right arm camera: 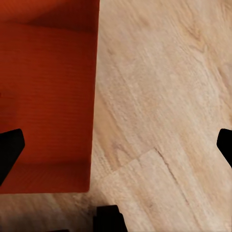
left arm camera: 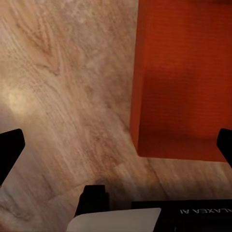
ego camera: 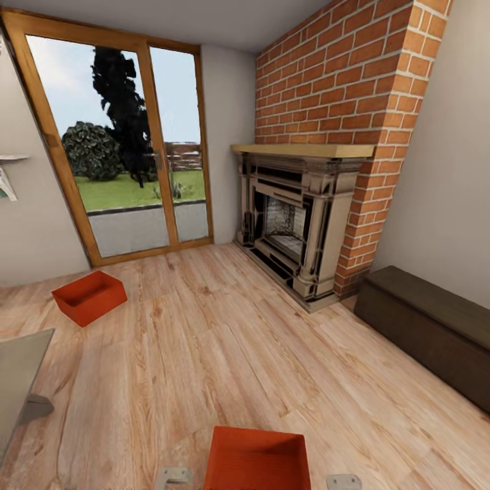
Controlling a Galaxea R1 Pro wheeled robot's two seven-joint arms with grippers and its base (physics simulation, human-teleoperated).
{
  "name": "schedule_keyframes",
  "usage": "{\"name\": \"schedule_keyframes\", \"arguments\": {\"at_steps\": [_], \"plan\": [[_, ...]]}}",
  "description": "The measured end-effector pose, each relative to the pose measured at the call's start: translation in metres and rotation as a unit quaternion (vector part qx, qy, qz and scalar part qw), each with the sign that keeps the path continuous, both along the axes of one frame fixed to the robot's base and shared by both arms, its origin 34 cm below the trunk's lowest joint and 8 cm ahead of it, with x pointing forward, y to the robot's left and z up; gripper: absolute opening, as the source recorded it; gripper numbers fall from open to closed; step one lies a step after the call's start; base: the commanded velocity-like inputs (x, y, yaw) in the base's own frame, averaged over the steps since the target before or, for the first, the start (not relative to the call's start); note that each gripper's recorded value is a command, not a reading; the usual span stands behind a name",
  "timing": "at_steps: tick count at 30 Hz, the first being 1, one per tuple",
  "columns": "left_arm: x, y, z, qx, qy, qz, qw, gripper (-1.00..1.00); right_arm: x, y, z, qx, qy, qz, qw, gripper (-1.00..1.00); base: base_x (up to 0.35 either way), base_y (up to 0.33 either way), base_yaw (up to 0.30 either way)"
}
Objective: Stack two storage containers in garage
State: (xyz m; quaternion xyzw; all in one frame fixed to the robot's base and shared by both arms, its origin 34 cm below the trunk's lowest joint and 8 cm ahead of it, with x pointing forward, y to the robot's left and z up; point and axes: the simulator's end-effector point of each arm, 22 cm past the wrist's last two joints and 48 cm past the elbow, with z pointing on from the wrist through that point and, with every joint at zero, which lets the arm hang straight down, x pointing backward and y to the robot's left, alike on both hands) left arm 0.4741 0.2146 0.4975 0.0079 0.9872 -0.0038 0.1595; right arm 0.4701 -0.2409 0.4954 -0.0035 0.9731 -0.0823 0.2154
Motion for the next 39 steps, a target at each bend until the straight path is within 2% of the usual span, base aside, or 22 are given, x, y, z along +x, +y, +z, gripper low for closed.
{"name": "schedule_keyframes", "arguments": {"at_steps": [11, 16, 30, 39], "plan": [[-0.006, 0.000, -0.024, -0.002, 0.008, 0.000, 1.0000, 1.00, -0.006, 0.000, -0.024, 0.001, 0.008, 0.000, 1.0000, 1.00, 0.000, 0.000, 0.107], [-0.006, 0.000, -0.025, -0.002, 0.008, 0.000, 1.0000, 1.00, -0.006, 0.001, -0.024, 0.000, 0.007, 0.000, 1.0000, 1.00, 0.000, 0.000, 0.002], [-0.003, -0.001, -0.022, -0.002, 0.004, 0.000, 1.0000, 1.00, -0.004, -0.001, -0.021, -0.004, 0.003, -0.004, 1.0000, 1.00, 0.000, 0.000, -0.207], [-0.004, -0.001, -0.032, -0.002, 0.003, 0.001, 1.0000, 1.00, -0.003, -0.001, -0.031, -0.003, 0.001, -0.004, 1.0000, 1.00, 0.000, 0.000, -0.036]]}}
